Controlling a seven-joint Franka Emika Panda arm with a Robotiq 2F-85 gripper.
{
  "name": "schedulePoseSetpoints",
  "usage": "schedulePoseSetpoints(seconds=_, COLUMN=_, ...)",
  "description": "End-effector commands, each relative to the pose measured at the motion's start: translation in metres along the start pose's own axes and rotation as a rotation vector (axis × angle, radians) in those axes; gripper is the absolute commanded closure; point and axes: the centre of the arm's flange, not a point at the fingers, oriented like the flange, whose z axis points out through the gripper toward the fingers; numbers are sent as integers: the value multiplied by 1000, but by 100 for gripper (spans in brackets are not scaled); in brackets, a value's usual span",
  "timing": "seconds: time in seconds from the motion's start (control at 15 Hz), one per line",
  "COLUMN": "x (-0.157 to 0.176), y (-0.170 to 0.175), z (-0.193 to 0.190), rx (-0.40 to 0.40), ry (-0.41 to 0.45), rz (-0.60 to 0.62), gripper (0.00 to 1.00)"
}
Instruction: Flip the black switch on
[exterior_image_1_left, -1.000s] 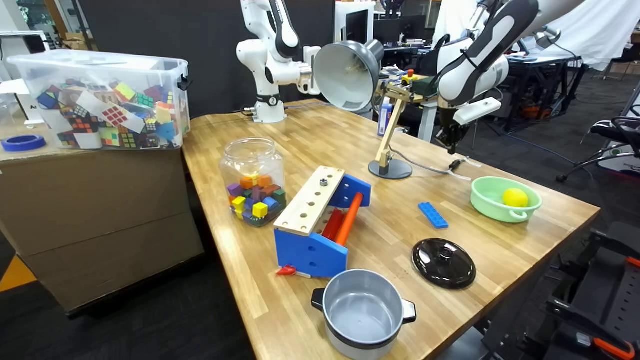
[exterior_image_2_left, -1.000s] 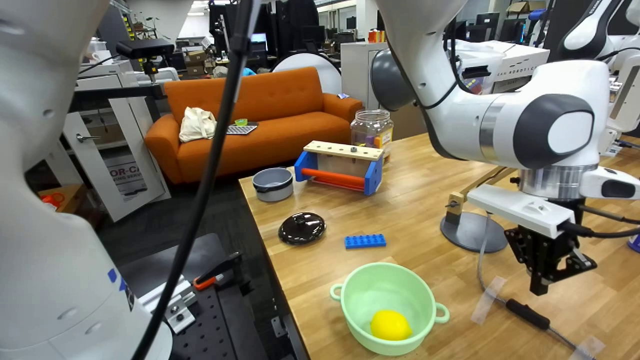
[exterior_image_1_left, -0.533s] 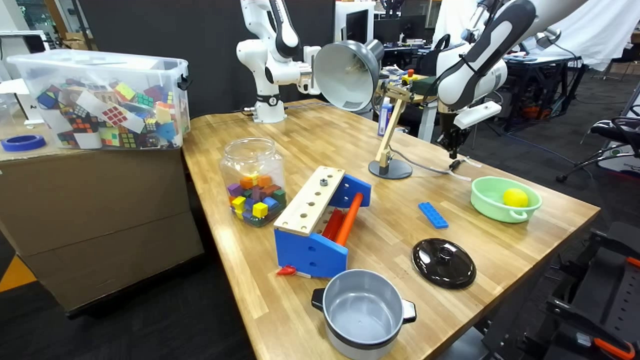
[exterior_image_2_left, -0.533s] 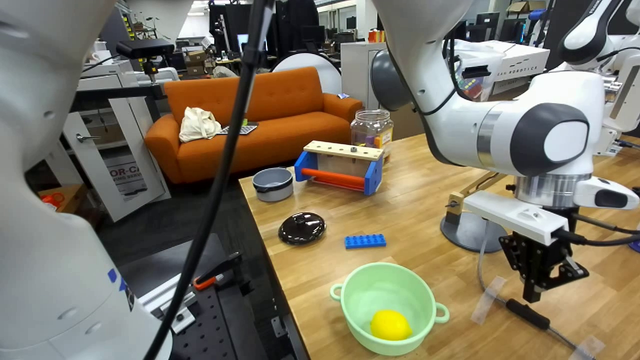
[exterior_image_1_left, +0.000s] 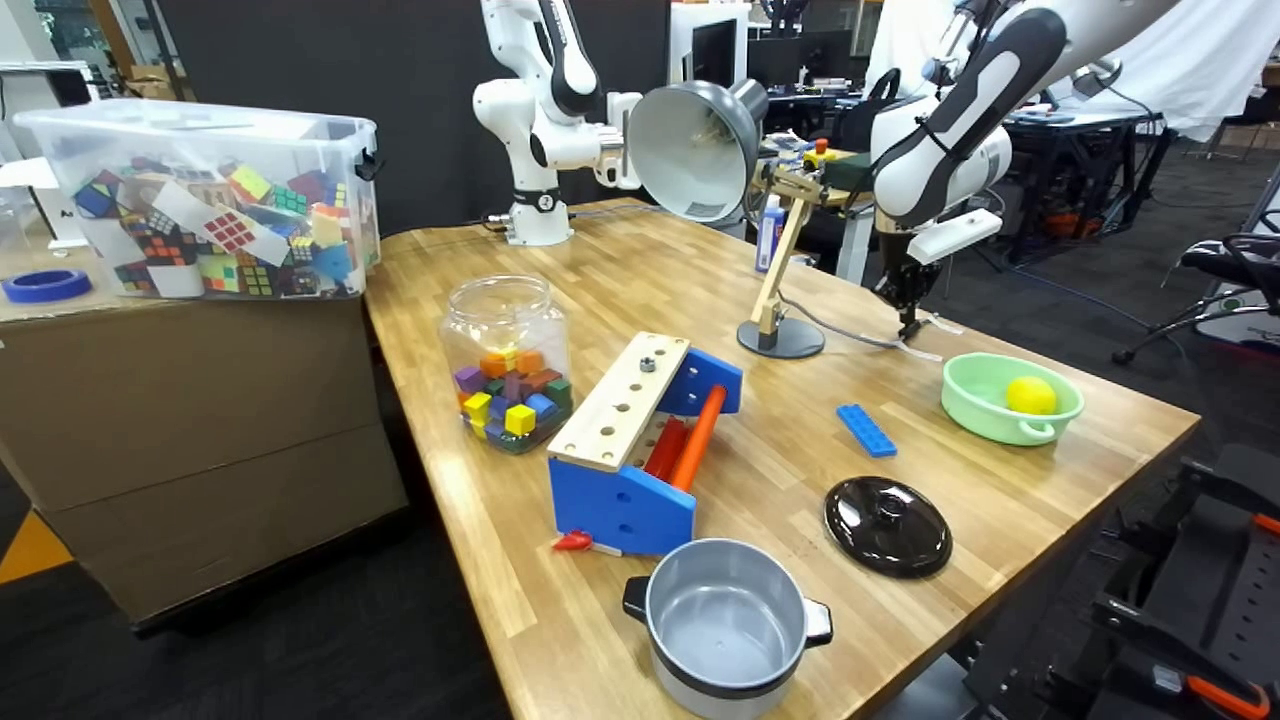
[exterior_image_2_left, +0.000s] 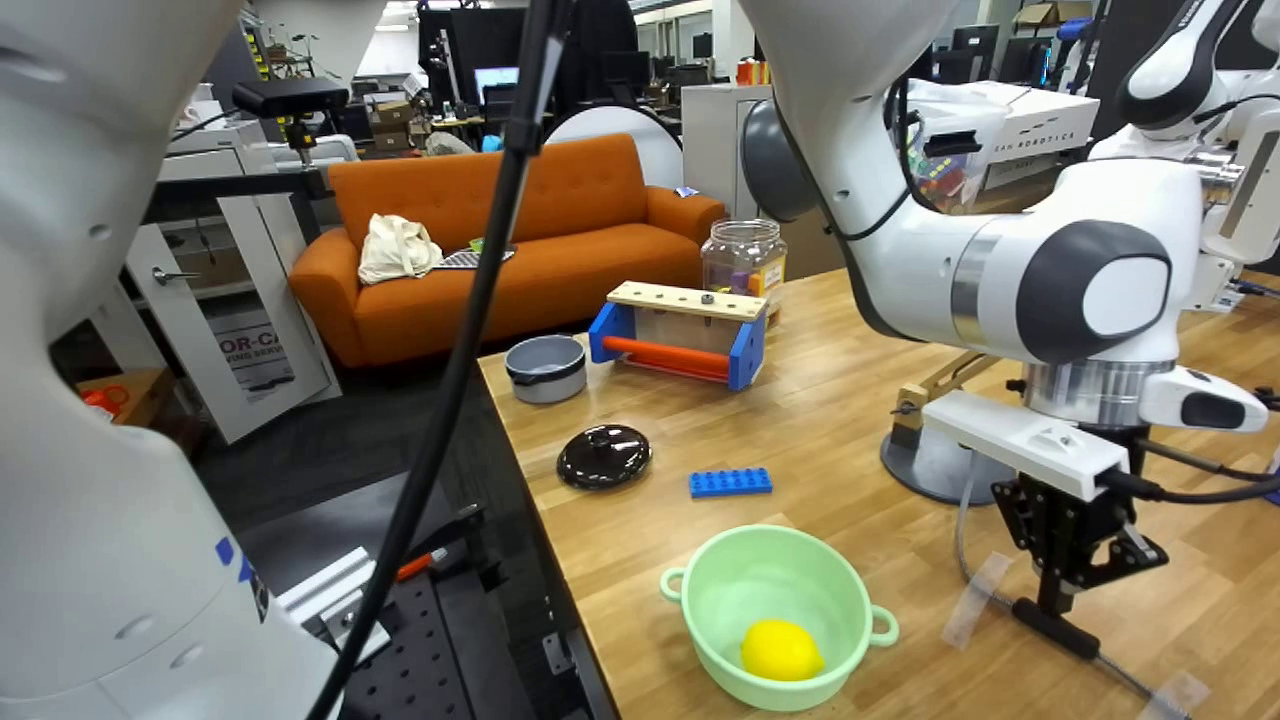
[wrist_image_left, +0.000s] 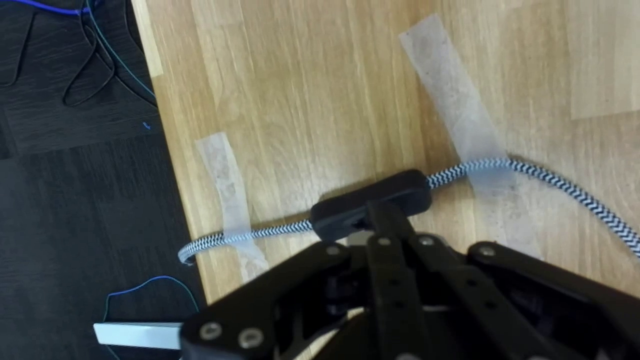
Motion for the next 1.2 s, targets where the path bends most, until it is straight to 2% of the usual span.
schedulePoseSetpoints(seconds=0.0, x=7, y=2, z=4, rx=9, ry=-29, rz=-7, gripper=100)
schedulePoseSetpoints(seconds=0.73, x=7, y=-14, z=13, rx=23, ry=-66, rz=-24, gripper=100)
schedulePoseSetpoints(seconds=1.13, x=8, y=-12, z=-14, rx=43, ry=1, rz=-8, gripper=100)
